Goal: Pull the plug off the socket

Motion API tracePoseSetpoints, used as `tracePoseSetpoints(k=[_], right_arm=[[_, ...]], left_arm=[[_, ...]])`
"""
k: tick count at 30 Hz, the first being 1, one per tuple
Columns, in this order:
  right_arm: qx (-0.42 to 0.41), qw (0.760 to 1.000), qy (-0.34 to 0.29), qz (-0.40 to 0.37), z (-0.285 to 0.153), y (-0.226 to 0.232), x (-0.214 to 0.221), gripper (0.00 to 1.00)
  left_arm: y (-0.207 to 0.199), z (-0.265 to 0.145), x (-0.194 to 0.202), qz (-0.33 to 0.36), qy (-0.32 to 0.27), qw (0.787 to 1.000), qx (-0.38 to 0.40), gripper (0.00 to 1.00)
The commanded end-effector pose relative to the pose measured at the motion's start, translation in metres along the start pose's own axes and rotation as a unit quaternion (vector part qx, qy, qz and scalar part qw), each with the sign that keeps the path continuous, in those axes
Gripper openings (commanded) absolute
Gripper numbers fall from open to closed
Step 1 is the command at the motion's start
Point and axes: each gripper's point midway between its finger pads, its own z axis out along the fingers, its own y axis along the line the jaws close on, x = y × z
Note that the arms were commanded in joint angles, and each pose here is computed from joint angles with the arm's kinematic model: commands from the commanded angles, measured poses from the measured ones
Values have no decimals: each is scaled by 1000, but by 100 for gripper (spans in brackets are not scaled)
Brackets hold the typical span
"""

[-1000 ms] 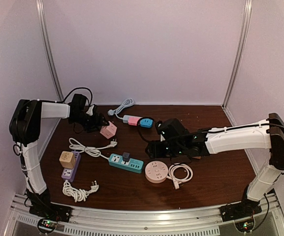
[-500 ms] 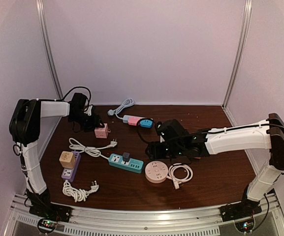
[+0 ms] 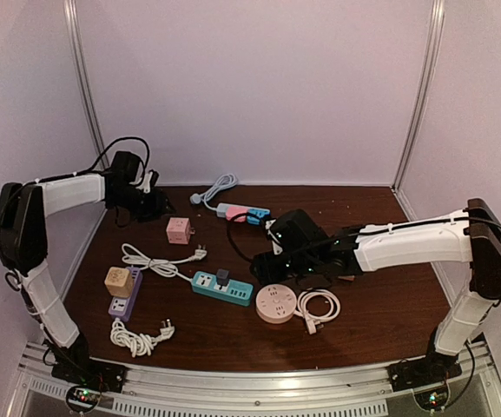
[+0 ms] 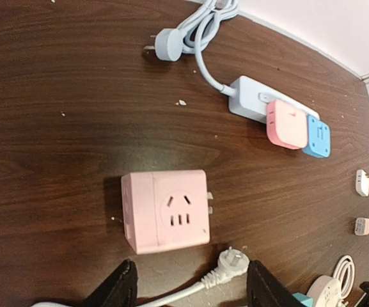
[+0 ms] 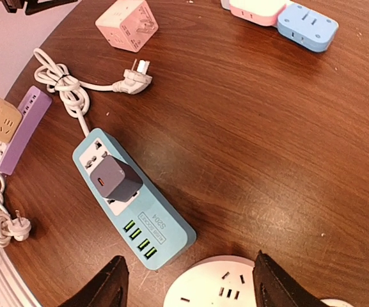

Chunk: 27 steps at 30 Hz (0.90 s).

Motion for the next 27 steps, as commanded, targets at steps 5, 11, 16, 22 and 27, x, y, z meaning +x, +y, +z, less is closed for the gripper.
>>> tracePoseSetpoints(k=[5,11,16,22,27], right_arm=[[-45,986,2,-158,20,34,-11,68],[-81,973,16,-214,36,55,-12,67],[-94,965,40,-240,52,61,-3,67],[-120,952,56,-277,67,71,6,67],[-119,943,64,-304,80,73,6,66]], left_arm=[[-37,-42,43,10,-29,998,48,60],[-62,-49,85,3,-26,996,85,60],[-73,-50,109,-11,-33,993,114,60],[-71,-51,126,-31,-44,990,131,60],[-67,-52,136,-41,-50,988,139,59]])
